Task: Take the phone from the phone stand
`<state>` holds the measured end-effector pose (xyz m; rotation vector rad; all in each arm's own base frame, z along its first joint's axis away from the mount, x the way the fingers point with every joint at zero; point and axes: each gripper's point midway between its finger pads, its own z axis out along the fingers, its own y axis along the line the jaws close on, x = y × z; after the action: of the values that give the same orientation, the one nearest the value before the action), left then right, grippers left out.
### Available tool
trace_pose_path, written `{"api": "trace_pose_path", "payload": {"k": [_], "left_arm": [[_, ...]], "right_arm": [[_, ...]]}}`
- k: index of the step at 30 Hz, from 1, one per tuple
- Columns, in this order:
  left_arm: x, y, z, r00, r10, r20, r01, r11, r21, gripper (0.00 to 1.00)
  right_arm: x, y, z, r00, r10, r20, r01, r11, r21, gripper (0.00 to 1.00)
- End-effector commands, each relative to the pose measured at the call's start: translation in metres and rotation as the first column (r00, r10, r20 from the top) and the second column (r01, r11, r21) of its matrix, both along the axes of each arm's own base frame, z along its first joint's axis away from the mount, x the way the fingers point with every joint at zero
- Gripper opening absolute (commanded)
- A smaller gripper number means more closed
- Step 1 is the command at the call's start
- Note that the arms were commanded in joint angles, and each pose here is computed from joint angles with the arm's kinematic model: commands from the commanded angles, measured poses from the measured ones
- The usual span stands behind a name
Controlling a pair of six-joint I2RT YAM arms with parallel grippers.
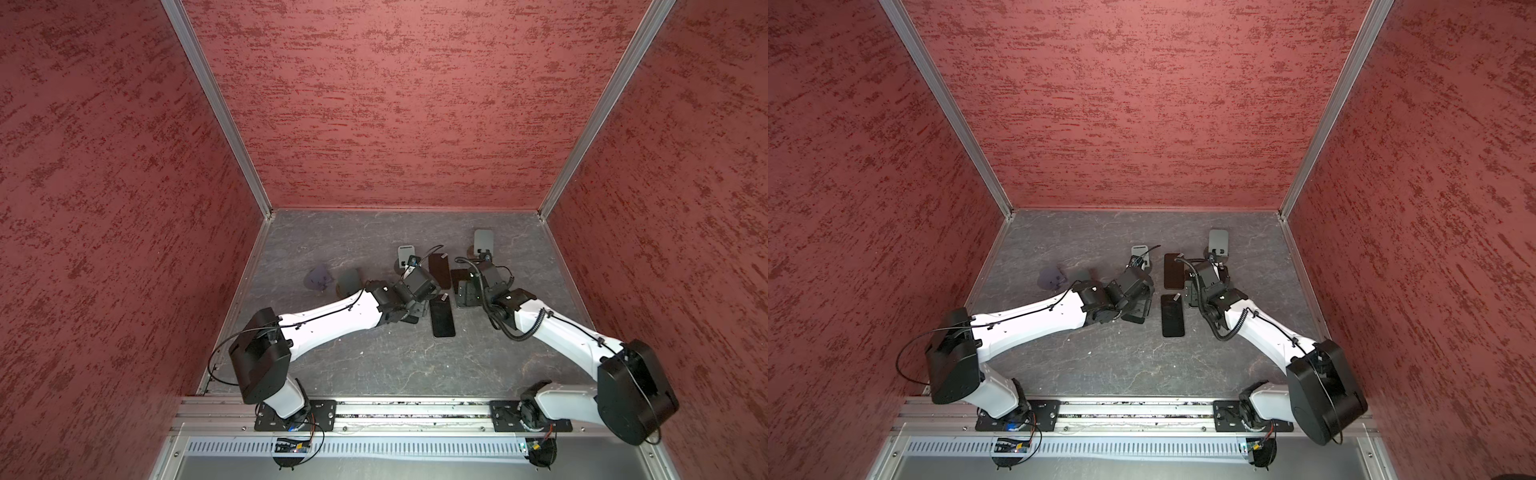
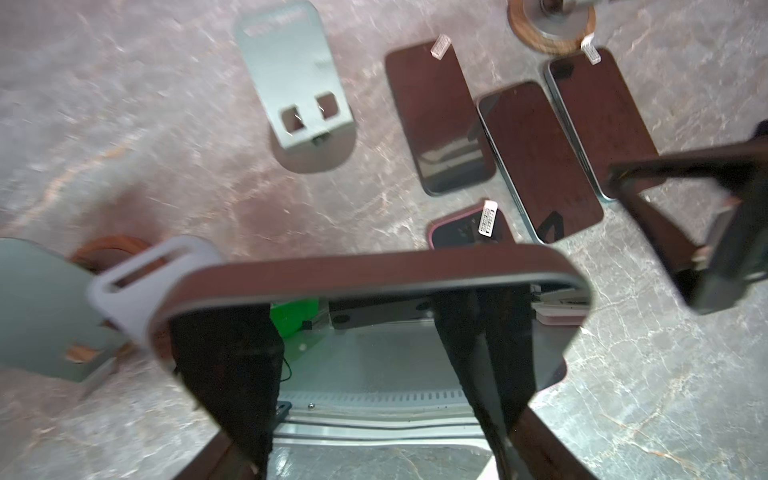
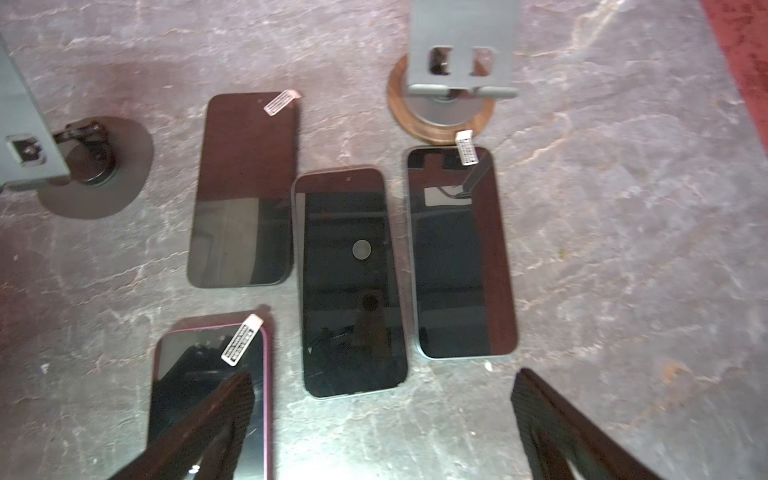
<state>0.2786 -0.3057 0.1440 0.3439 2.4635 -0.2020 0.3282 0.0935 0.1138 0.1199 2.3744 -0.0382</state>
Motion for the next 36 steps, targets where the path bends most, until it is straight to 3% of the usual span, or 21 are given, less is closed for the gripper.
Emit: {"api": "trace_pose_path", "payload": {"k": [1,12,24,36], "left_arm": [[0.000,-0.015,0.003,0.999,0.016,-0.037,-0.019,0.997,-0.070,0.65],[0.000,-0.020,-0.039,0.979,0.083,-0.184,-0.090,0.995,-0.034,0.65],[0.003,-0.019,-0.085,0.921,0.150,-0.360,-0.167,0.986,-0.016,0.65],[0.003,-0.029,-0.106,0.880,0.162,-0.446,-0.189,0.982,-0.017,0.66]], "right_arm": [[0.002,-0.012,0.016,0.996,-0.057,0.067,0.056,0.998,0.019,0.99],[-0.002,-0.014,0.021,0.995,-0.044,0.087,0.041,0.998,0.038,0.99],[-0.003,-0.010,0.013,0.997,-0.034,0.066,0.030,0.998,0.055,0.99],[-0.001,-0.010,0.011,0.996,-0.027,0.081,0.023,0.999,0.049,0.99]]}}
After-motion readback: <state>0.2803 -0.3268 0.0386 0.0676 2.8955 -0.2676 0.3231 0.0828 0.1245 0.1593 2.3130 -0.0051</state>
